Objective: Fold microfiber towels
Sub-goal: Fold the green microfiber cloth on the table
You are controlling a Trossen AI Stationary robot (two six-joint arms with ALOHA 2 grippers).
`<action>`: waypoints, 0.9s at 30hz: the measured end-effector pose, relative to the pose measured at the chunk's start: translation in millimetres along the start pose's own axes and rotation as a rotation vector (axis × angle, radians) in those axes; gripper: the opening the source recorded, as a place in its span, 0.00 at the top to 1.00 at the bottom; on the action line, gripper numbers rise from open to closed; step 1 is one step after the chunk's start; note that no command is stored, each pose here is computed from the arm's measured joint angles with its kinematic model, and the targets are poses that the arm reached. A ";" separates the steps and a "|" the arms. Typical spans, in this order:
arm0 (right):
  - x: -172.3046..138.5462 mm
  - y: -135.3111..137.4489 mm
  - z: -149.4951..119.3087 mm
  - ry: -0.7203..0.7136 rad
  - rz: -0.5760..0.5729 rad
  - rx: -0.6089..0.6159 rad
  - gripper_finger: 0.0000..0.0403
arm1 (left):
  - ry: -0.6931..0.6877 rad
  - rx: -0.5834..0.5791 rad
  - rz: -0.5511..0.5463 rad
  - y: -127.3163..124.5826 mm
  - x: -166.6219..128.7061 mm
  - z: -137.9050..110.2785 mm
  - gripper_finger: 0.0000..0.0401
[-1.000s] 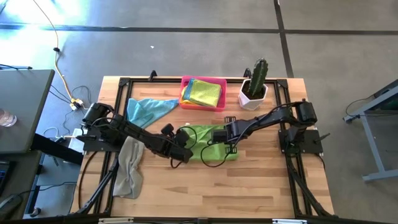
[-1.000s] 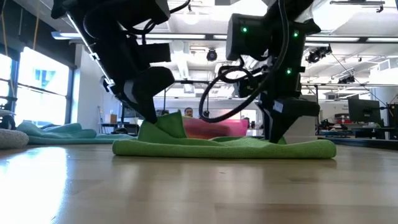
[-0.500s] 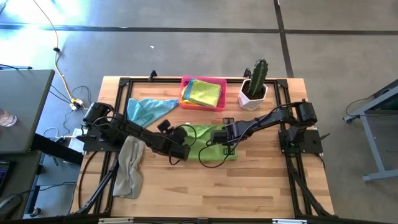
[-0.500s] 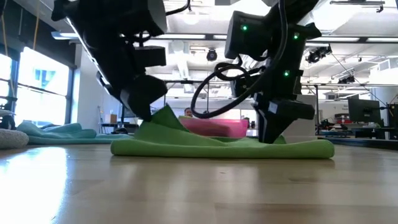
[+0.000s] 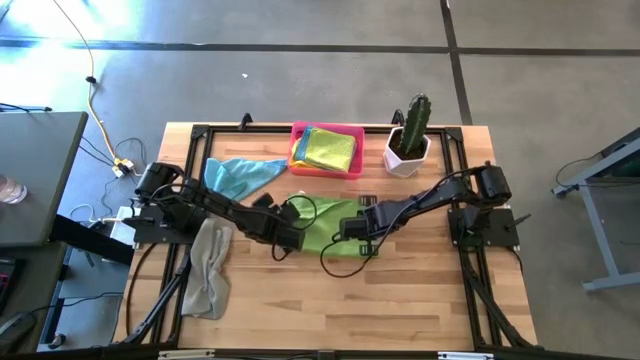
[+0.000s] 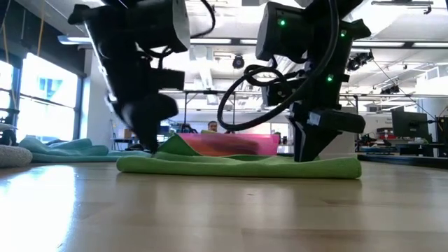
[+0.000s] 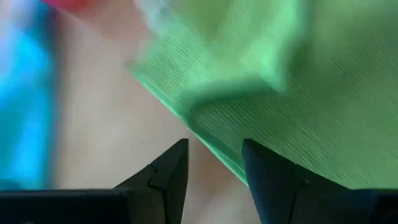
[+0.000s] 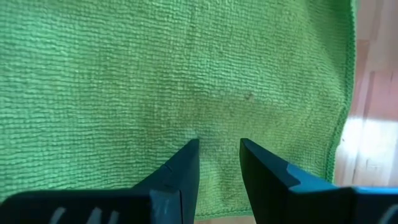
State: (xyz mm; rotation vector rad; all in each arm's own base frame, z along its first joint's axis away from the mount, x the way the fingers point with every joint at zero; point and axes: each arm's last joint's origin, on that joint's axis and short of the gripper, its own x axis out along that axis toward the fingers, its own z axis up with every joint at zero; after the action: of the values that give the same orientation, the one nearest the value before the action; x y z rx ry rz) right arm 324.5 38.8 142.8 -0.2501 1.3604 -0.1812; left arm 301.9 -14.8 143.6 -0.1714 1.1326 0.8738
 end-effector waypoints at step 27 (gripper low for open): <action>7.2 14.0 -1.0 0.023 -0.017 -0.022 0.73 | -0.172 0.489 0.095 17.9 -31.8 15.8 0.68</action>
State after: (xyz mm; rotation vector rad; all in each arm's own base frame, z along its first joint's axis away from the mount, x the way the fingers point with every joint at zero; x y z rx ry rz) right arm 324.7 50.2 131.9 -0.2786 1.3842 -0.1834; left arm 296.5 -11.0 182.8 0.3566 1.1648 0.6573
